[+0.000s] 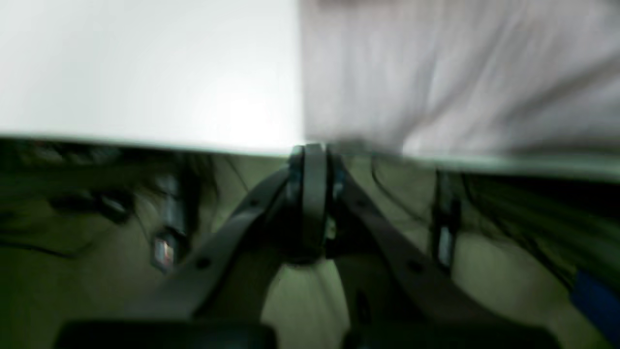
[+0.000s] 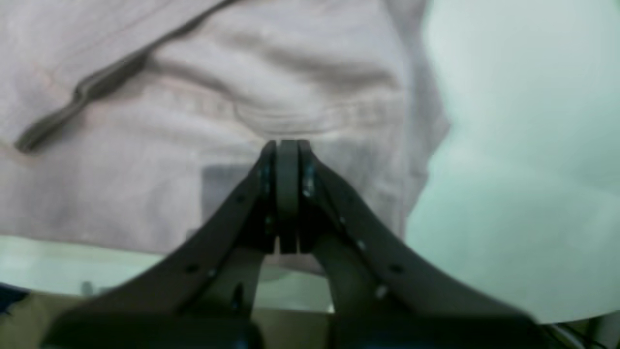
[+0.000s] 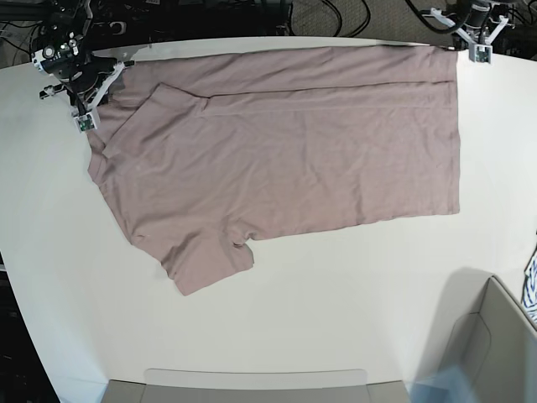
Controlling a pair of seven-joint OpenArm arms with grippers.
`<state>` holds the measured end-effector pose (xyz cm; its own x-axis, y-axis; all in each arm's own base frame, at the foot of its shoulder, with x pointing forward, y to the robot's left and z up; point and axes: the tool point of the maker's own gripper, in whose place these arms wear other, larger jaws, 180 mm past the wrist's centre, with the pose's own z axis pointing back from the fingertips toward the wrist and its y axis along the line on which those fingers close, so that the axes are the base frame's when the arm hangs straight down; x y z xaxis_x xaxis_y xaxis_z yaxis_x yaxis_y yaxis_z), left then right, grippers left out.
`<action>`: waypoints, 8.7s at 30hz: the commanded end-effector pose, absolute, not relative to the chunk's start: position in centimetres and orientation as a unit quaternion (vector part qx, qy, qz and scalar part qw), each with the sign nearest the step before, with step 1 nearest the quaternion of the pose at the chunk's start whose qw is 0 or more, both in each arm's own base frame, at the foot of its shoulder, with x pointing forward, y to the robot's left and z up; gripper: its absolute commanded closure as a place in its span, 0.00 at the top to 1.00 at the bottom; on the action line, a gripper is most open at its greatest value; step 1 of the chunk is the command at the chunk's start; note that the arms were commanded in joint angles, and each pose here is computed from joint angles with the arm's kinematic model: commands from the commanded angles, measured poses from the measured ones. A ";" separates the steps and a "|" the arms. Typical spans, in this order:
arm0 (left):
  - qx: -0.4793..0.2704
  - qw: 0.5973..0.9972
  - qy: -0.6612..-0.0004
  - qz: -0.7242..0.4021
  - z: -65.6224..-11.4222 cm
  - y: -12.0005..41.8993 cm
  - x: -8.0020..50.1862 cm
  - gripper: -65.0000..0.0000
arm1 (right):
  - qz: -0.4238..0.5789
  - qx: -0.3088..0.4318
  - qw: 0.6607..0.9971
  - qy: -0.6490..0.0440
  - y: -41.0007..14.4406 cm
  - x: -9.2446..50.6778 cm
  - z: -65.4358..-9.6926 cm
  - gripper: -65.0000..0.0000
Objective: Fold the T-shirt properly
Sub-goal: 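Reach both grippers down to the hem corners of the shirt, then grasp the hem corners and fold the hem over toward the collar, then lay the folded hem down and open both grippers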
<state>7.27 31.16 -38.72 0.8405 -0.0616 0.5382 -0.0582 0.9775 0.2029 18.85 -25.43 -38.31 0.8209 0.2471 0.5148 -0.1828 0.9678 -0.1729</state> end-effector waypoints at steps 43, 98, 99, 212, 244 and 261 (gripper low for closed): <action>0.044 0.939 -0.336 -0.051 -34.4 24.4 26.2 0.00 | 0.130 -0.075 0.969 -0.197 -22.1 32.6 -42.8 0.00; 0.042 0.923 -0.382 0.020 -31.9 28.0 32.2 0.37 | 0.097 0.078 0.937 -0.327 -19.4 48.7 -41.2 0.56; 0.043 0.927 -0.373 0.009 -32.2 28.9 33.0 0.37 | 0.097 0.078 0.937 -0.327 -19.4 48.7 -41.2 0.56; 0.053 0.950 -0.297 -0.084 -36.1 35.2 30.6 0.00 | 0.193 -0.061 0.912 -0.356 -19.4 37.9 -30.3 0.00; 0.056 0.960 -0.258 -0.096 -38.3 34.3 26.5 0.00 | 0.195 -0.103 0.938 -0.267 -22.1 26.7 -33.5 0.00; 0.062 0.964 -0.239 -0.103 -38.5 34.3 25.3 0.27 | 0.202 -0.094 0.944 -0.242 -21.7 24.8 -35.0 0.18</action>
